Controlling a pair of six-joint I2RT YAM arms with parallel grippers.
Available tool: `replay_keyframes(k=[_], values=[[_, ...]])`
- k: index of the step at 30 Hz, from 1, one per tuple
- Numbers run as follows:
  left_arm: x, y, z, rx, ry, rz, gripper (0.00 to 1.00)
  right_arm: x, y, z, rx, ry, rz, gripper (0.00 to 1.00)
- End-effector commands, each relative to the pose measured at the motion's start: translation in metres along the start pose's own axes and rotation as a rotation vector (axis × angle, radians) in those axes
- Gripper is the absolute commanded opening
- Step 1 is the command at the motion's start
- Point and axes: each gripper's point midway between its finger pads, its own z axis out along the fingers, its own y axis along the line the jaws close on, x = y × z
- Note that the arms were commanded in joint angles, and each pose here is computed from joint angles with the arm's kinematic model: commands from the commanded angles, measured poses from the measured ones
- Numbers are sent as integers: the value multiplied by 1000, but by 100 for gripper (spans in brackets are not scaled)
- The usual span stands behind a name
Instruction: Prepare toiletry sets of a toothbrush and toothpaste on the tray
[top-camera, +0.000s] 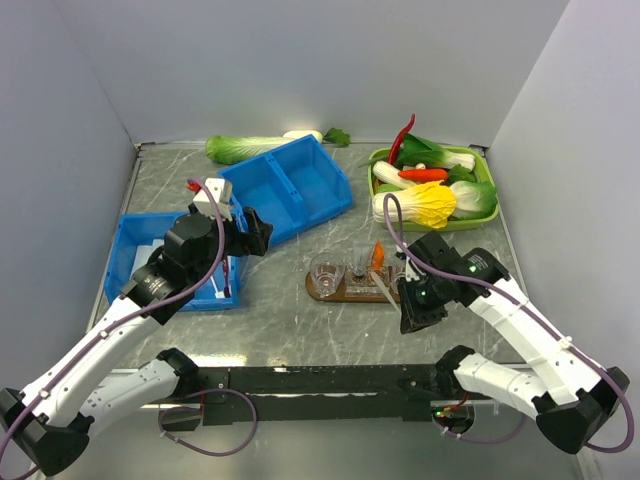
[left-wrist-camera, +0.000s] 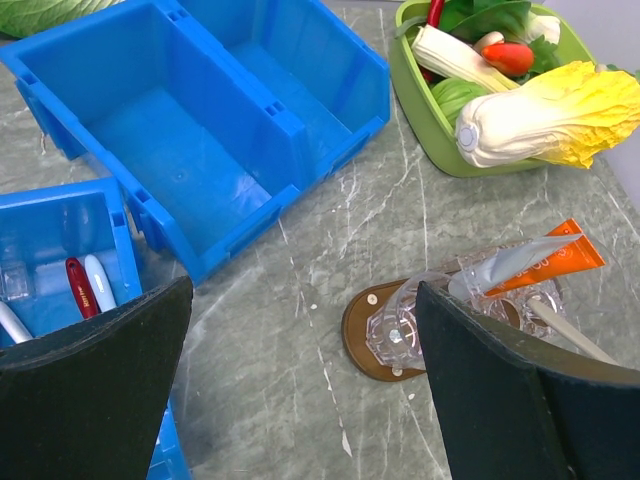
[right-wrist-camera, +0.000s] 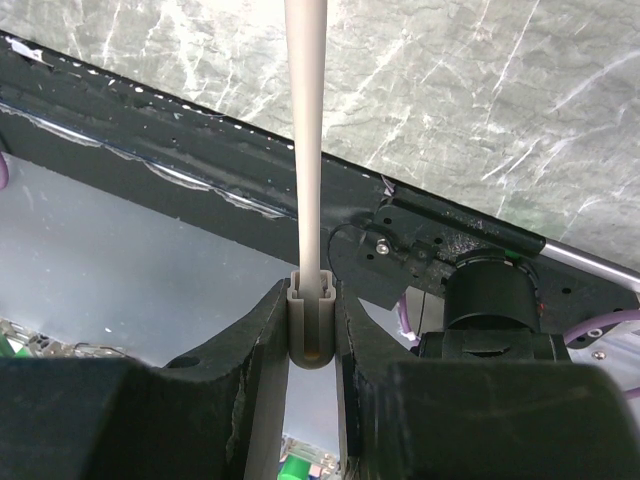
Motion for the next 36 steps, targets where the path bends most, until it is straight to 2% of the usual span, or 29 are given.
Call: replay_keyframes(k=[1, 28, 36], values=[[-10, -5, -4, 33, -40, 5, 96, 54, -23, -14, 123, 240, 73, 0], [-11, -2, -3, 13, -39, 10, 97, 27, -15, -18, 139, 267, 94, 0], [-8, -2, -2, 17, -32, 10, 97, 15, -14, -19, 154, 265, 91, 5]])
